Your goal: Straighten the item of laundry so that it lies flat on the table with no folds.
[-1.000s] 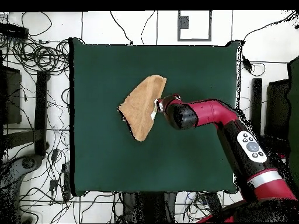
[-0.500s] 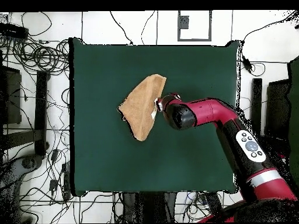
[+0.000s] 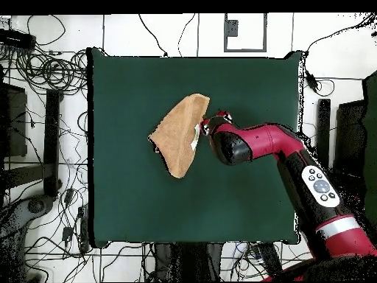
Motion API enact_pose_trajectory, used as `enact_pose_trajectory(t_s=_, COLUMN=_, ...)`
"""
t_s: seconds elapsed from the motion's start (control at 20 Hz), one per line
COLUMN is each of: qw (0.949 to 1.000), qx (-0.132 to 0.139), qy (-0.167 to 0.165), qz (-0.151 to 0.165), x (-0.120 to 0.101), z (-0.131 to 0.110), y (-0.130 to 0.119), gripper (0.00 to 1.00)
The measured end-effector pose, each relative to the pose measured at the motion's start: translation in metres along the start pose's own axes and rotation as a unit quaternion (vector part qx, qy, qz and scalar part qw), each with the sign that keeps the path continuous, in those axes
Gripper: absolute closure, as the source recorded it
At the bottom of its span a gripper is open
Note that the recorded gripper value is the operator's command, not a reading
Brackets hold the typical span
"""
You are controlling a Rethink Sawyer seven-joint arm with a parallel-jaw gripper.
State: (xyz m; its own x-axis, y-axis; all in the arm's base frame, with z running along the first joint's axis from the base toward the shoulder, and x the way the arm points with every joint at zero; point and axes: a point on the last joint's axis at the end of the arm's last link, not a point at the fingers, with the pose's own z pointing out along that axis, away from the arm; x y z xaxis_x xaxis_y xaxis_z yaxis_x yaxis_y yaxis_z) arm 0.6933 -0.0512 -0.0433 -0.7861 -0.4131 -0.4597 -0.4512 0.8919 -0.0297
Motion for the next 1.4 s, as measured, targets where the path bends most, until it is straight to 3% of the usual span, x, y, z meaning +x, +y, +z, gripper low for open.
enact_pose_trajectory(t_s=0.35, qw=0.9996, qx=0.01, qy=-0.026, qz=-0.004, x=-0.014, z=-0.008, y=-0.01, gripper=0.0)
enact_pose_trajectory(t_s=0.8, qw=0.9982, qx=-0.037, qy=-0.028, qz=0.039, x=-0.001, z=0.018, y=0.007, gripper=0.0)
enact_pose_trajectory(t_s=1.05, qw=0.9972, qx=-0.05, qy=-0.04, qz=0.038, x=-0.001, z=0.023, y=0.007, gripper=0.0)
enact_pose_trajectory(t_s=1.4, qw=0.9976, qx=-0.051, qy=-0.045, qz=0.013, x=-0.001, z=0.024, y=0.006, gripper=0.0)
